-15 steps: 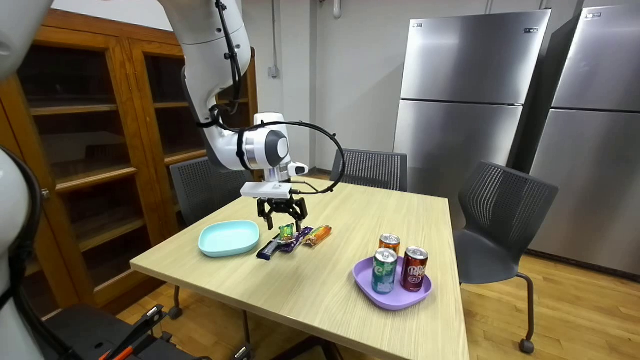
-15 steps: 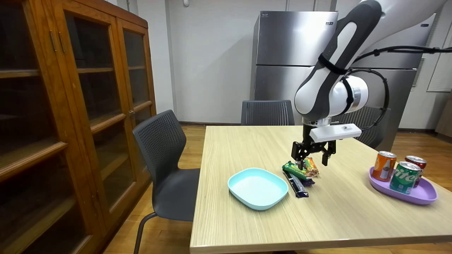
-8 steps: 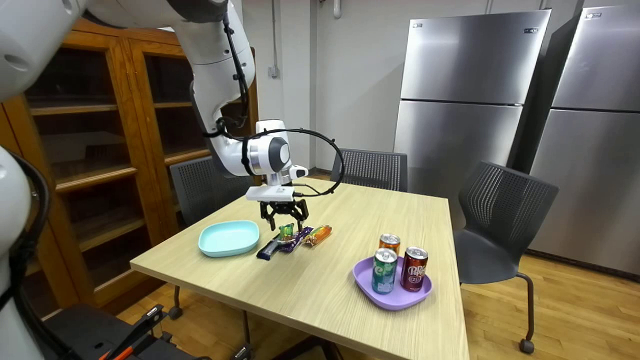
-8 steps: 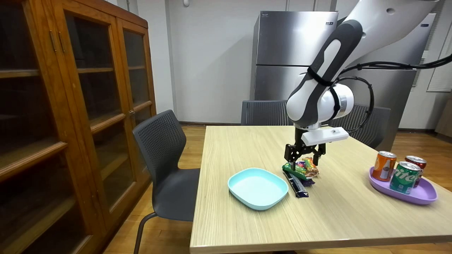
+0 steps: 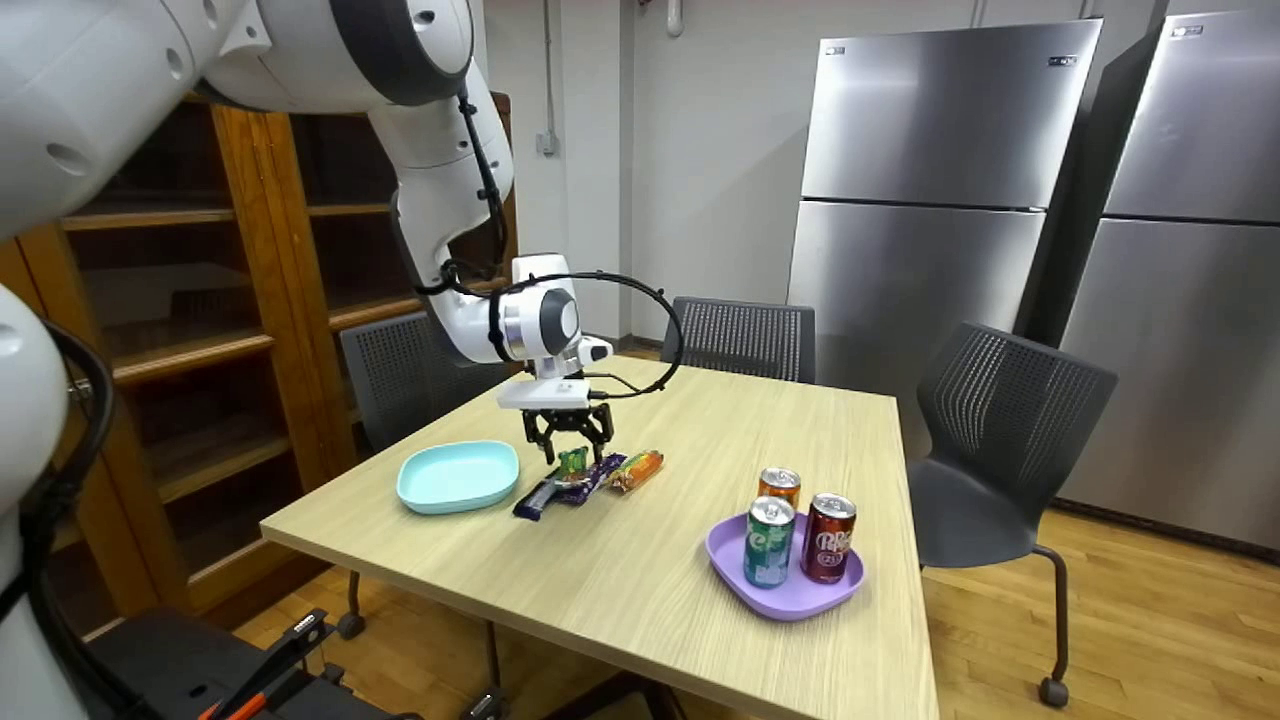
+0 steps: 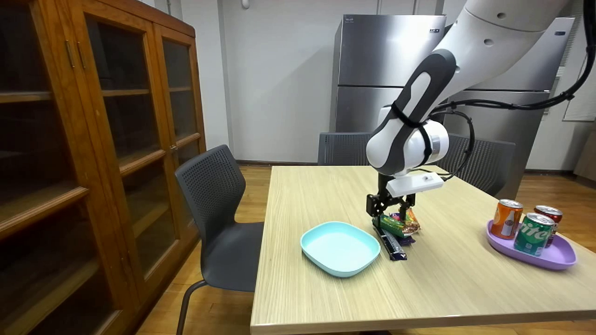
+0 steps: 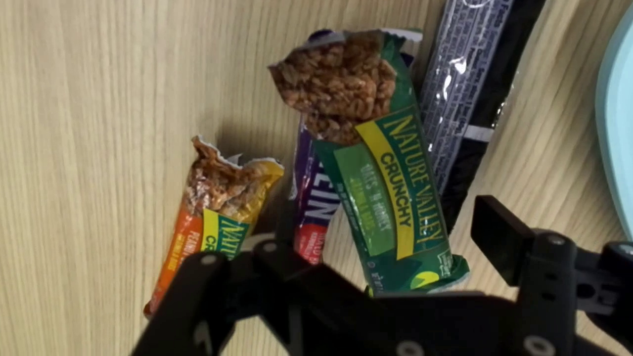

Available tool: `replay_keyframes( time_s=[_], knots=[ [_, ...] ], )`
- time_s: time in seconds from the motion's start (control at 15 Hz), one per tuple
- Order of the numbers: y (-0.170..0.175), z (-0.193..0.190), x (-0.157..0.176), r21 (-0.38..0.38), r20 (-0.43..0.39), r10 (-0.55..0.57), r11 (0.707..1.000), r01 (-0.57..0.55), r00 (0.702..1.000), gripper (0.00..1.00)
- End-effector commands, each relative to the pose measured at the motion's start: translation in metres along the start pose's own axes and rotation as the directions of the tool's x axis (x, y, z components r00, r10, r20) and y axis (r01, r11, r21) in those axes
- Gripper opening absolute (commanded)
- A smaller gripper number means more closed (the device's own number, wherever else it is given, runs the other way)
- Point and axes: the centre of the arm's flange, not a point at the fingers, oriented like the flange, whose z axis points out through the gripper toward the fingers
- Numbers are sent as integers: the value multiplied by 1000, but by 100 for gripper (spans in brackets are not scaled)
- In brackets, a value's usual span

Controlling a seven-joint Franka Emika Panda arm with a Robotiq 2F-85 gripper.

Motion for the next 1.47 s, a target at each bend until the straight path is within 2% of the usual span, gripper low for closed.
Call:
replay_keyframes(
  time_s=[0.0, 0.33, 0.93, 1.4],
  knots=[
    [0, 5, 19, -21, 2, -42, 999, 42, 999, 58],
    [2, 2, 23, -25, -14, -42, 999, 42, 999, 18],
    [-16, -32, 19, -41, -97, -48, 998, 44, 994, 17],
    [-65, -58, 9, -68, -136, -108, 993, 100, 985, 17]
  ],
)
